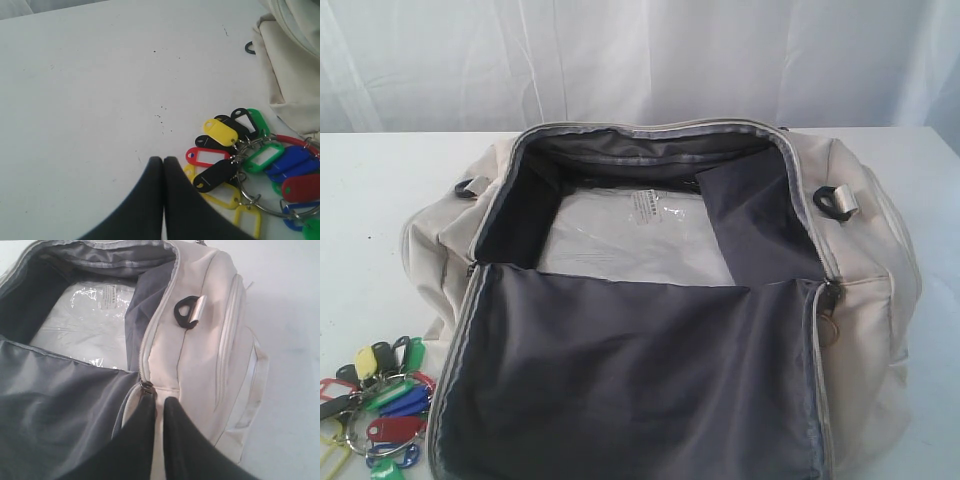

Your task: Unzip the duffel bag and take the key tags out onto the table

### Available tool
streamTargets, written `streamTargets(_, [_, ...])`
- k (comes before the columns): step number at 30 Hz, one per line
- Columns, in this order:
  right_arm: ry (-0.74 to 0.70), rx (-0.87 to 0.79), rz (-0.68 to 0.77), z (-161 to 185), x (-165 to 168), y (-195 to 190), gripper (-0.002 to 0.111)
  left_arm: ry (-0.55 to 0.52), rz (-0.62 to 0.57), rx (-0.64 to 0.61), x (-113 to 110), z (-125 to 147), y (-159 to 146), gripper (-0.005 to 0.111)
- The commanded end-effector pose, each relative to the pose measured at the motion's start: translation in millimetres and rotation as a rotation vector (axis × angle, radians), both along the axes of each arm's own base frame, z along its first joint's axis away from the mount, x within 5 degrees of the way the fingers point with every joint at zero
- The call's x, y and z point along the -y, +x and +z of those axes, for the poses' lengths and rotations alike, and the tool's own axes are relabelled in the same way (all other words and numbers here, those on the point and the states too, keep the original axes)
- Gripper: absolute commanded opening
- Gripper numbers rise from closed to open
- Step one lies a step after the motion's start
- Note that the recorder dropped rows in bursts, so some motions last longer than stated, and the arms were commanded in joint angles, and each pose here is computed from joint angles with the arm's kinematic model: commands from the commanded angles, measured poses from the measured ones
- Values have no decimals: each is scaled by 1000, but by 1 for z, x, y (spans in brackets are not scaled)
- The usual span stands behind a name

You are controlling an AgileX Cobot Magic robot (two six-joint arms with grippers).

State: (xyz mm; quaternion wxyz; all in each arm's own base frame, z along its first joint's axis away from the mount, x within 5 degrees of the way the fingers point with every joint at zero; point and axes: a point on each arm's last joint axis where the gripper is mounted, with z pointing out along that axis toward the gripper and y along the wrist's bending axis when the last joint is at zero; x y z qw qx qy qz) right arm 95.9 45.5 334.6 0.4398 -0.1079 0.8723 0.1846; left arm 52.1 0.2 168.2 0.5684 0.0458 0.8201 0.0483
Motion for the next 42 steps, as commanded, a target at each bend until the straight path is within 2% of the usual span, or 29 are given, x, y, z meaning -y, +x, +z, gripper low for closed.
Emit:
streamTargets(1, [14,33,-6,4,2,-6,7,-13,0,-3,0,-2,0,0])
streamTargets(3, [21,59,-7,6,3,-11,7,-16,1,-3,0,-2,0,0])
streamTargets(9, [43,152,-30,14,10,-31,7,-139,46,-2,1,-2,0,0])
streamTargets(15, [60,230,-45,19,15,-48,7,-142,47,-2,1,-2,0,0])
streamTargets(22, [62,238,-45,18,15,-50,7,-142,47,-2,1,-2,0,0])
streamTargets(26, [59,209,-58,2,14,-43,7,-140,46,-2,1,-2,0,0])
streamTargets(33, [33,105,-122,-54,18,-40,7,-140,46,0,1,-2,0,0])
streamTargets(38, [94,391,-230,-55,26,-36,7,-140,46,0,1,-2,0,0])
streamTargets(42, [132,538,-284,-66,31,-39,7,-140,46,0,1,-2,0,0])
